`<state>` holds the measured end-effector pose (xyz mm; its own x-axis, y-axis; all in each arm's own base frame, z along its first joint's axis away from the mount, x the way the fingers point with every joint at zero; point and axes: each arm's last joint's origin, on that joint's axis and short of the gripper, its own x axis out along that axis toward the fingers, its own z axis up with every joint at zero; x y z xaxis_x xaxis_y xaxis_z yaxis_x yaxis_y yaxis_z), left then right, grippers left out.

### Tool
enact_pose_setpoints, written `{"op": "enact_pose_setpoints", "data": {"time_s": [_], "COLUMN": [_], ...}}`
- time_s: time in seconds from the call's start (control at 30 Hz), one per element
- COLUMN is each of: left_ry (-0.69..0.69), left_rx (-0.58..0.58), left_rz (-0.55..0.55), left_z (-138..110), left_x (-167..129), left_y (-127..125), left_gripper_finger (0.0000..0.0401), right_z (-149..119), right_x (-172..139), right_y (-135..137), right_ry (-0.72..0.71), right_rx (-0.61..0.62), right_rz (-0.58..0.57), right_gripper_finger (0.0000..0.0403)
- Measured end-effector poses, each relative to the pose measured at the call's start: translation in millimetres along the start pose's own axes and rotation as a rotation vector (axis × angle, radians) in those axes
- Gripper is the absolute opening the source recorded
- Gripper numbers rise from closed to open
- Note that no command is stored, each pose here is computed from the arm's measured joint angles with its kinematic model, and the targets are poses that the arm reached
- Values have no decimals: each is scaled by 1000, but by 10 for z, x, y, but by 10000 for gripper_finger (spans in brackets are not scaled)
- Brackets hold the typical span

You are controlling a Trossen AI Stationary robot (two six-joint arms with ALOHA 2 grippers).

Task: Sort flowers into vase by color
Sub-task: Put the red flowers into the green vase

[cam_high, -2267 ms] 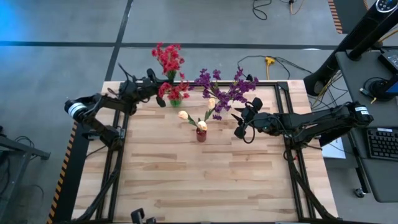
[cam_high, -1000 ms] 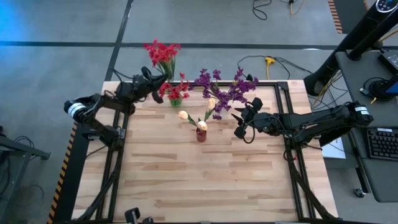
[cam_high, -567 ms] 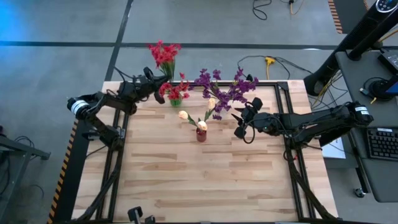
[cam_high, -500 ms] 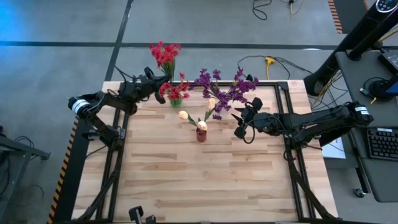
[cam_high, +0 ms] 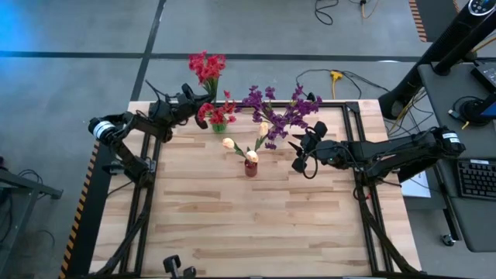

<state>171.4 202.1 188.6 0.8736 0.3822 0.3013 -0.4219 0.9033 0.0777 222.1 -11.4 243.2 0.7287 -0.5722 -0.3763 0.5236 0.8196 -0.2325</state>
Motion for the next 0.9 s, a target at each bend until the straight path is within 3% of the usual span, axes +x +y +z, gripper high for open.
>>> {"op": "enact_pose_setpoints", "data": {"time_s": [0.9], "left_ry": [6], "left_rx": [-4], "left_rz": [-2], "left_z": [-11], "left_x": [-12], "left_y": [-8], "left_gripper_finger": [0], "right_z": [0], "right_x": [0], "right_y": [-8], "right_ry": [-1], "right_rx": [0], "right_rz": [-25], "right_gripper_finger": [128]}}
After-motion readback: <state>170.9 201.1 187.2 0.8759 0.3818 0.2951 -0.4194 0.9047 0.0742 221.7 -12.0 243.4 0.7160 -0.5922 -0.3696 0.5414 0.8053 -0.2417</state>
